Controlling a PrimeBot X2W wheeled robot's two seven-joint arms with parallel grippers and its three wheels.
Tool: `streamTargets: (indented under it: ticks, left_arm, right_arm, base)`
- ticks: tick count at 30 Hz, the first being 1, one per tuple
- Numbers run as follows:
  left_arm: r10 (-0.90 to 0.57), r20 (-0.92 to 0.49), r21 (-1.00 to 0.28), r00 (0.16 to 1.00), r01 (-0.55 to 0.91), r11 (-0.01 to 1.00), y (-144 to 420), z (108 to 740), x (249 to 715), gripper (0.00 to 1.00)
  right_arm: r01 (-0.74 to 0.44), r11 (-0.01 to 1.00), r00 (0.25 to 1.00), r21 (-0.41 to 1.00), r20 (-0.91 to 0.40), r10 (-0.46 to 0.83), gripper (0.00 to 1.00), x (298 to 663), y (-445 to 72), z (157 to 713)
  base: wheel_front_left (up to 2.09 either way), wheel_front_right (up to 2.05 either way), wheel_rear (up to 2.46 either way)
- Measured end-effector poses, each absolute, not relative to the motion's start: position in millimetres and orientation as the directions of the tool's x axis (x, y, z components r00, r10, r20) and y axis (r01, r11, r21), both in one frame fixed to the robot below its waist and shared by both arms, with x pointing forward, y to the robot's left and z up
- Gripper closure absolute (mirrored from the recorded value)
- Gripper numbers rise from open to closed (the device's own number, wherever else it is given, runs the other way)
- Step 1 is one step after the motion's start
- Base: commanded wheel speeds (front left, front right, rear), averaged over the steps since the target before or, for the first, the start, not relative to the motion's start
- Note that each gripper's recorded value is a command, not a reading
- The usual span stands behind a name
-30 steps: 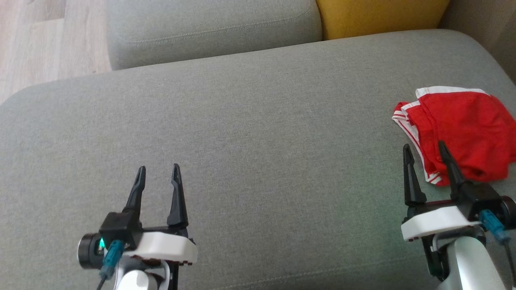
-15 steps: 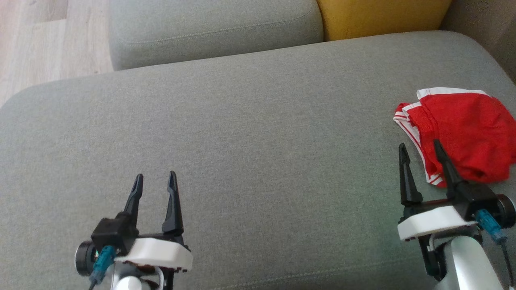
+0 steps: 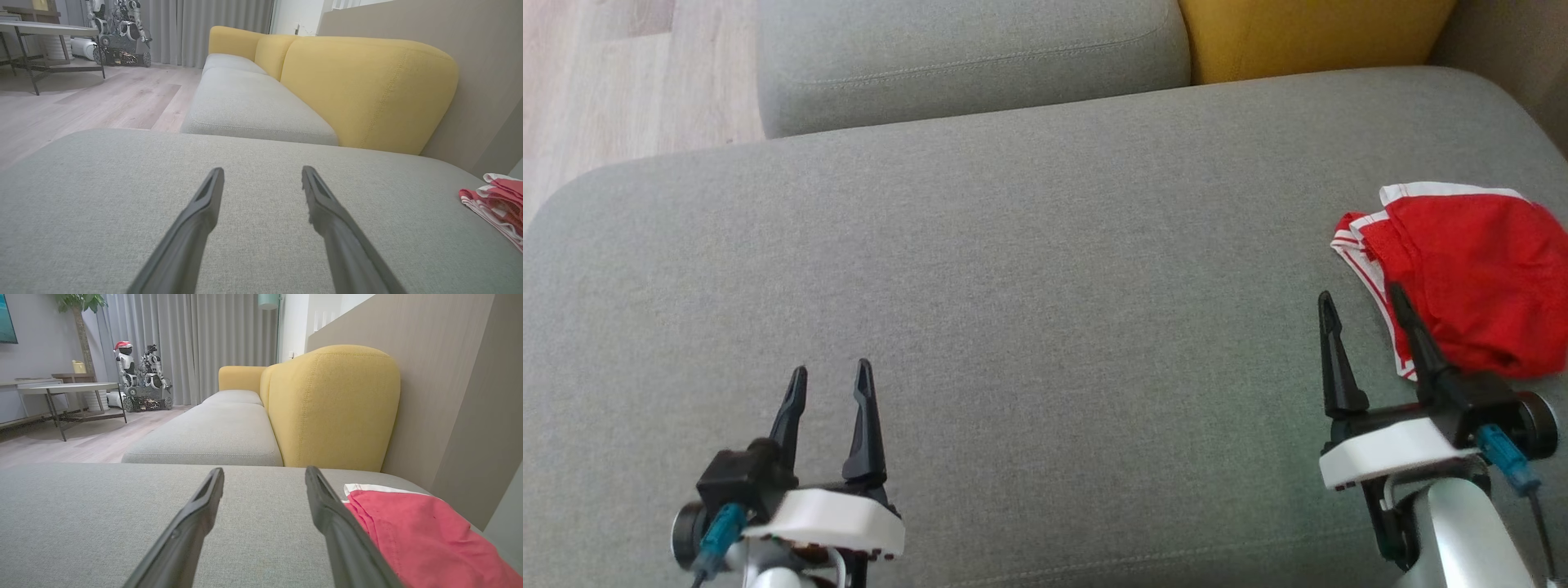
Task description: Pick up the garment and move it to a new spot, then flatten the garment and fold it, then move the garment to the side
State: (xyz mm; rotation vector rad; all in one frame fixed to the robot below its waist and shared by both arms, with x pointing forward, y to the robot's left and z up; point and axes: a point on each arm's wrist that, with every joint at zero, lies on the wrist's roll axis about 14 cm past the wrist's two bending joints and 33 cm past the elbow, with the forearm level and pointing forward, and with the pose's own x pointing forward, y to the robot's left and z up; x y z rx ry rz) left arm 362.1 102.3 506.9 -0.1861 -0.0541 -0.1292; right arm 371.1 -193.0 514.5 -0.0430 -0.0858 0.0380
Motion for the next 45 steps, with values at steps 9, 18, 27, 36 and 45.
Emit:
streamTargets:
  ticks: [9,18,27,36,45]
  left_arm:
    - [-0.106,0.058,-0.198,0.993,0.116,0.973,108,505,361,0.0]
    - [-0.092,-0.089,-0.215,0.992,0.071,0.974,114,461,343,1.0]
    - [-0.08,-0.119,-0.312,0.99,0.039,0.949,117,457,344,1.0]
    - [-0.068,-0.149,-0.402,0.986,0.002,0.915,123,452,344,1.0]
    - [-0.058,-0.164,-0.478,0.985,-0.028,0.878,129,451,347,1.0]
  right_arm:
    - [-0.054,0.998,0.995,-0.045,0.083,0.057,0.0,373,-187,514]
    - [-0.046,0.999,0.996,0.0,-0.08,0.046,1.0,352,-187,462]
    - [-0.011,0.994,0.997,0.112,-0.078,0.02,1.0,355,-191,464]
    - [0.021,0.975,0.997,0.221,-0.082,-0.003,1.0,357,-195,465]
    - [0.05,0.947,0.996,0.316,-0.085,-0.024,1.0,358,-199,466]
  base:
    - [0.0,0.0,0.0]
    - [0.0,0.0,0.0]
    - [0.0,0.0,0.0]
    - [0.0,0.0,0.0]
    - [0.0,0.0,0.0]
